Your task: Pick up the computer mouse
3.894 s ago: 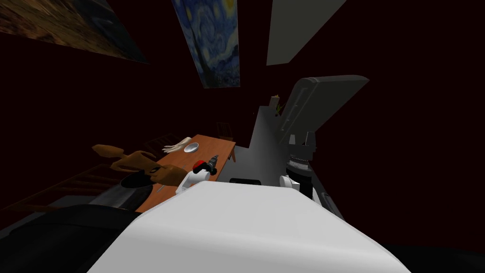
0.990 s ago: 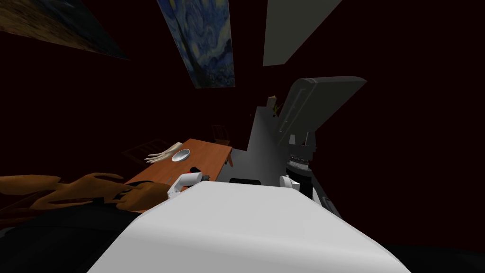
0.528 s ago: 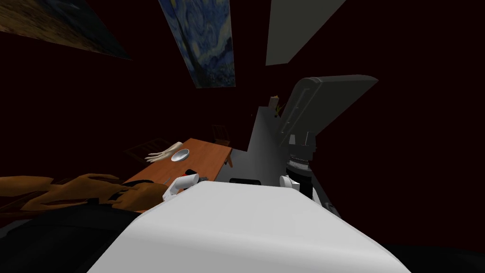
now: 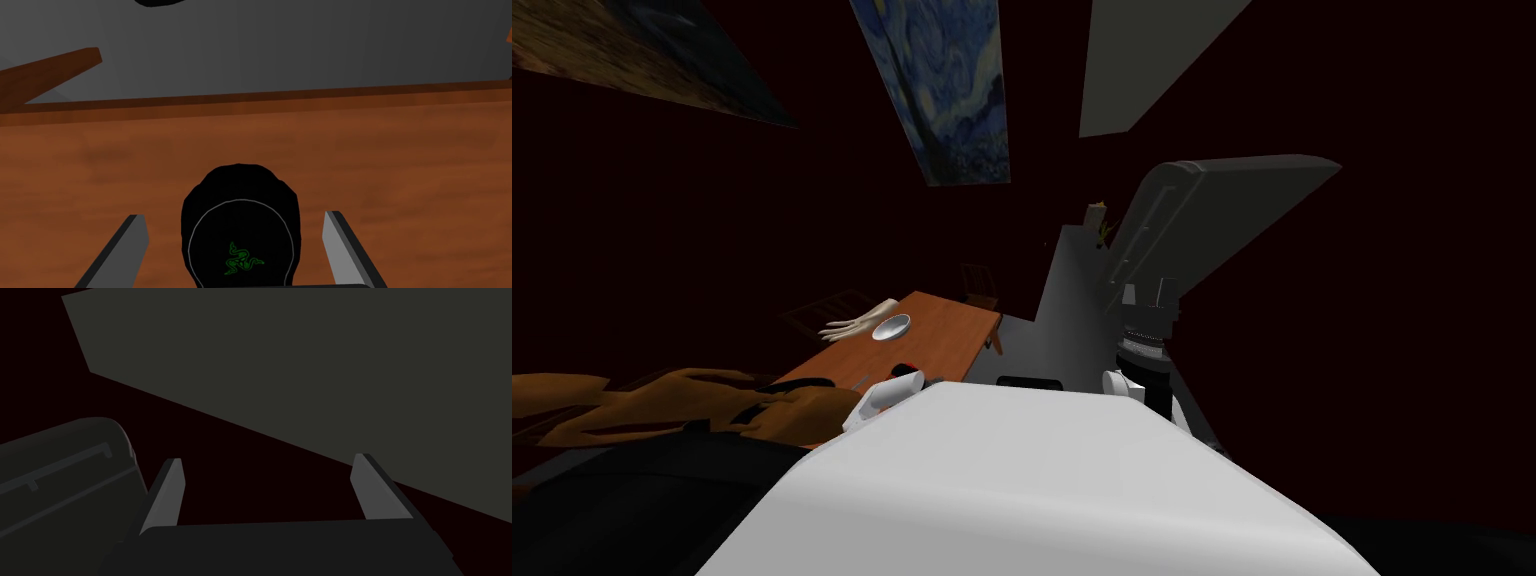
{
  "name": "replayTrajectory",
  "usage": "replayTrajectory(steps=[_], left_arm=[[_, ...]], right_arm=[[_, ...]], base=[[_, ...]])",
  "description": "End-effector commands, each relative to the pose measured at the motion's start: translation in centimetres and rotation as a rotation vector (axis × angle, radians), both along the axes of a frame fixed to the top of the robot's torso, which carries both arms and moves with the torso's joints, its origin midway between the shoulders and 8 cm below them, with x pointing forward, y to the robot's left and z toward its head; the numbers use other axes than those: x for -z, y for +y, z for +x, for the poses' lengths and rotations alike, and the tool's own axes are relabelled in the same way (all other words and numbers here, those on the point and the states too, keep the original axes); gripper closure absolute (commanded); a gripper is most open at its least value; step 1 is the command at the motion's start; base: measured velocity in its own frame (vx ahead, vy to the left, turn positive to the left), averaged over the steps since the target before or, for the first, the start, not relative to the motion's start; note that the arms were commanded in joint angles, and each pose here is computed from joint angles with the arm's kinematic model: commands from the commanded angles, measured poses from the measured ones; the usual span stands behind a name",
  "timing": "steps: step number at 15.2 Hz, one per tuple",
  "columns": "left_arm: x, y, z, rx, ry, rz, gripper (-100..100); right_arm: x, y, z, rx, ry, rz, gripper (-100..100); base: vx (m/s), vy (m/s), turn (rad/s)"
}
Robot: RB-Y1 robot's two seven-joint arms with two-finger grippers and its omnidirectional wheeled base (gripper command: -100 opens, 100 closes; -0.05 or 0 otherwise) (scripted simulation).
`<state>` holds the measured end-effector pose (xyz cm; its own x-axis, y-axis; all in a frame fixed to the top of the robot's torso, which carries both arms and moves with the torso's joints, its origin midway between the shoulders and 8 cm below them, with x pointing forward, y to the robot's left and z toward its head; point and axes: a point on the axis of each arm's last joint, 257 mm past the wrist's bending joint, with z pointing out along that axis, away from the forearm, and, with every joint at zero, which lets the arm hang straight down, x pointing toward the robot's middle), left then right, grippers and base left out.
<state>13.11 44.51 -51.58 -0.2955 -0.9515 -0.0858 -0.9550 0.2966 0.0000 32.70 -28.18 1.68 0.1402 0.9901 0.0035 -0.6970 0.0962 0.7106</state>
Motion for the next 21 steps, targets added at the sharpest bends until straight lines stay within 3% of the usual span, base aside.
replayTrajectory(steps=[1, 6, 7, 9, 10, 14, 17, 21], left_arm=[[0.2, 0.5, -0.4, 0.021, 0.0, 0.001, -100], [0.7, 2.0, -1.9, 0.024, -0.003, 0.003, -100], [0.7, 2.0, -1.9, 0.042, -0.002, 0.004, -100], [0.7, 1.9, -1.7, 0.036, -0.002, 0.003, -100], [0.7, 1.9, -1.7, 0.039, -0.002, 0.004, 100], [0.7, 1.9, -1.8, 0.04, -0.001, 0.003, 100], [0.2, 0.5, -0.4, 0.044, 0.002, 0.002, 100], [0.0, -0.3, 0.3, 0.012, 0.001, 0.001, 100]], right_arm=[[0.0, 0.0, 0.0, 0.0, 0.0, 0.0, 0], [0.0, 0.0, 0.0, 0.0, 0.0, 0.0, 0], [0.0, 0.0, 0.0, 0.0, 0.0, 0.0, 0], [0.0, 0.0, 0.0, 0.0, 0.0, 0.0, 0], [0.0, 0.0, 0.0, 0.0, 0.0, 0.0, 0], [0.0, 0.0, 0.0, 0.0, 0.0, 0.0, 0], [0.0, 0.0, 0.0, 0.0, 0.0, 0.0, 0], [0.0, 0.0, 0.0, 0.0, 0.0, 0.0, 0]], base=[[0.068, -0.061, 0.083], [0.051, -0.051, 0.062], [0.06, -0.064, 0.092], [0.034, -0.032, 0.016], [0.009, -0.009, 0.002], [0.0, -0.001, 0.003], [-0.061, 0.056, -0.104], [-0.071, 0.075, -0.073]])
